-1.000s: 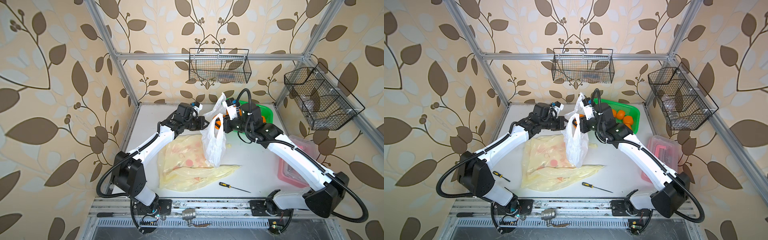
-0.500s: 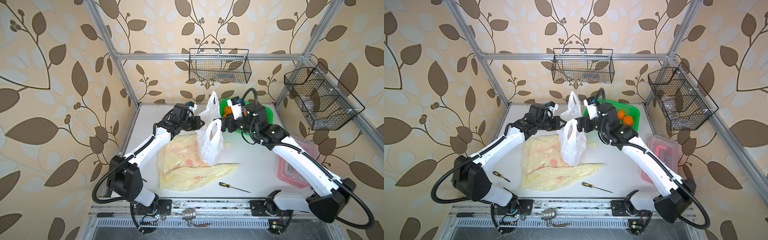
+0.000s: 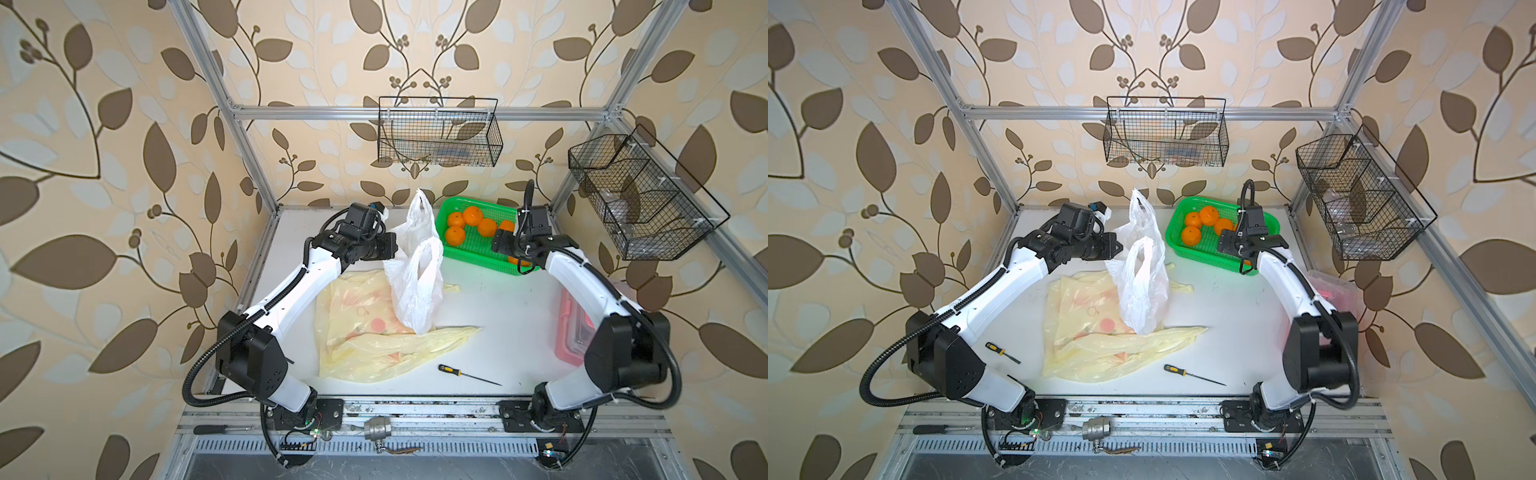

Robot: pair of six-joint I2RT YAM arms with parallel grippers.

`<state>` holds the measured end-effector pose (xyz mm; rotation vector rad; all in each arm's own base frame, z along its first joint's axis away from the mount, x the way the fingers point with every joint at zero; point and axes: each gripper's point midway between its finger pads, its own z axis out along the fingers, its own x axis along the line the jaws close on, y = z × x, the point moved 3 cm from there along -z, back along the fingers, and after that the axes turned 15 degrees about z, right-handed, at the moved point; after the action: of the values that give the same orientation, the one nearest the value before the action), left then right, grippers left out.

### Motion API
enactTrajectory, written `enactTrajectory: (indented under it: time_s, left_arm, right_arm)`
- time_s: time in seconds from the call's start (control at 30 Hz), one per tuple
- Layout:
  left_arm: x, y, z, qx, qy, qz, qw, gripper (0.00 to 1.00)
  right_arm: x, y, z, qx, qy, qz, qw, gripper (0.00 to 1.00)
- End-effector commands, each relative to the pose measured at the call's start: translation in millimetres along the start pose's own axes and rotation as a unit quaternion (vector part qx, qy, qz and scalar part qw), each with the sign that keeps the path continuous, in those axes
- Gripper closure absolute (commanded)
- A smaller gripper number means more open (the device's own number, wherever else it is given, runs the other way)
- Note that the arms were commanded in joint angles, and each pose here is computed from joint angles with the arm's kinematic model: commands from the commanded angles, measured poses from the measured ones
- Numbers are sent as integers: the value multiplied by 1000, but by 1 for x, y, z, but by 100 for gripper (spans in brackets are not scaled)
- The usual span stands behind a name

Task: Place the oranges into plastic bags & tie knots
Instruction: Place the orange in the plastic bag, then pick up the orange from the basket.

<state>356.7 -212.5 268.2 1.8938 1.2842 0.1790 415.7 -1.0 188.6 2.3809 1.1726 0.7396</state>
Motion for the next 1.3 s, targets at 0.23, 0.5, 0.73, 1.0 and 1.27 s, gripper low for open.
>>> enactTrajectory:
  time_s: [0.23, 0.5, 0.73, 1.0, 1.27]
  left_arm:
    - [-21, 6, -3, 5, 10, 55, 998, 100]
    - [-24, 5, -1, 5, 6, 52, 999, 100]
    - [-22, 4, 0, 6, 9, 49, 999, 100]
    - [-22, 4, 1, 4, 7, 48, 999, 100]
    - [-30, 16, -8, -39, -67, 4, 997, 100]
  right_arm:
    - [-47, 39, 73, 33, -141, 13, 989, 12]
    - [-48, 27, 111, 94, -150, -1, 984, 11]
    - [-60, 8, 124, 135, -180, -13, 974, 11]
    - [-52, 20, 102, 114, -167, -15, 979, 35]
    - [-2, 44, 1, 4, -74, -21, 997, 43]
